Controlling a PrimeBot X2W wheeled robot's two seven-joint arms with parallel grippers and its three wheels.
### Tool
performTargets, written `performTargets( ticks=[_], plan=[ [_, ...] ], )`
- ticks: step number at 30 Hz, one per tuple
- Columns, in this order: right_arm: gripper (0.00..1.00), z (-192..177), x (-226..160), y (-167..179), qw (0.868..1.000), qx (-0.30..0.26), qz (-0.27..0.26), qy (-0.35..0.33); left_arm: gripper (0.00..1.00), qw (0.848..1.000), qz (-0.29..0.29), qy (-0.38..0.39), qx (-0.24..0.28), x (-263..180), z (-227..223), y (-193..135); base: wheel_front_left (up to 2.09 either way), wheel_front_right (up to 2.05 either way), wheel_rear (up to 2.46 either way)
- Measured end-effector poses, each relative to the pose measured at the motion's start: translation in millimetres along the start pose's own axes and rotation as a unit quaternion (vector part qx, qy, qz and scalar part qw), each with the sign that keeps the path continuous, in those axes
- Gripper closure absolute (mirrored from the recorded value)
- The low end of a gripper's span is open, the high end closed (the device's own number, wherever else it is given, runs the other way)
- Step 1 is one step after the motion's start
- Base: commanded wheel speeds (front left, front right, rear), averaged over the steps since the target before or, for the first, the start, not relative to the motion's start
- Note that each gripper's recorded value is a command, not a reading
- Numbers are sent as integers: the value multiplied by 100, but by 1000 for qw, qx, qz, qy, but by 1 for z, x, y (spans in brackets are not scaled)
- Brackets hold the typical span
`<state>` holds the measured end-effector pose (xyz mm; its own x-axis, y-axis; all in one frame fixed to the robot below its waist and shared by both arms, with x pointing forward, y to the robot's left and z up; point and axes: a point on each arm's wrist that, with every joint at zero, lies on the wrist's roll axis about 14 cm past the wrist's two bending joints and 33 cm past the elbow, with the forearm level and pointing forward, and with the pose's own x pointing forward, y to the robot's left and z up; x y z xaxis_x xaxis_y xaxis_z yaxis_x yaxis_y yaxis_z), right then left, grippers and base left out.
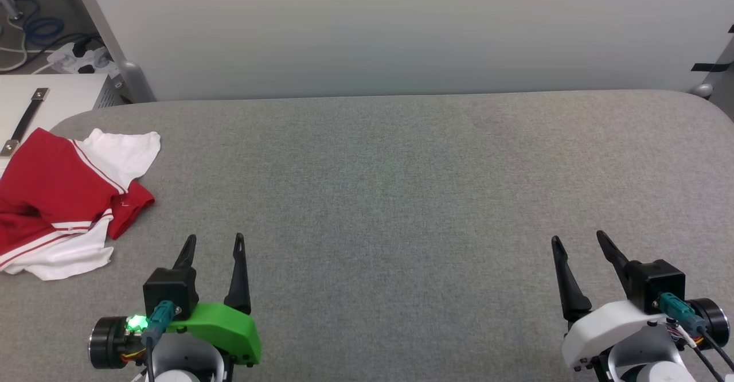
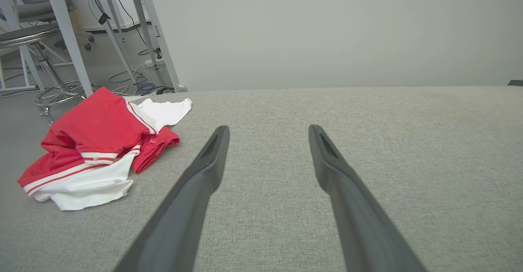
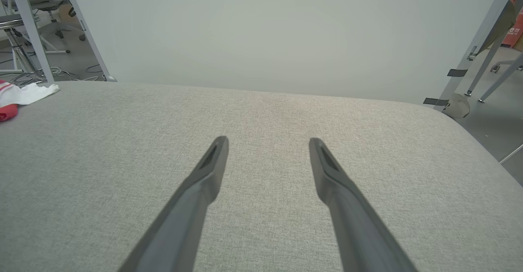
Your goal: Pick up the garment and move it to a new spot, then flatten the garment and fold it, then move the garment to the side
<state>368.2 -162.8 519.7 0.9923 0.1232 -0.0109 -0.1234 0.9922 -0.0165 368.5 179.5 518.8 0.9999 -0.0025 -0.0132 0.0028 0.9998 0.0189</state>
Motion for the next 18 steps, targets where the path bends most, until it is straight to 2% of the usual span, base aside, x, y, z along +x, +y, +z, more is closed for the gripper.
performTargets(
  ticks=[18],
  plan=[
    [0, 3, 0, -4, 1000, 7, -6, -15, 0, 1000, 2, -13, -22, 0, 2, 1, 0, 0, 0]
  ],
)
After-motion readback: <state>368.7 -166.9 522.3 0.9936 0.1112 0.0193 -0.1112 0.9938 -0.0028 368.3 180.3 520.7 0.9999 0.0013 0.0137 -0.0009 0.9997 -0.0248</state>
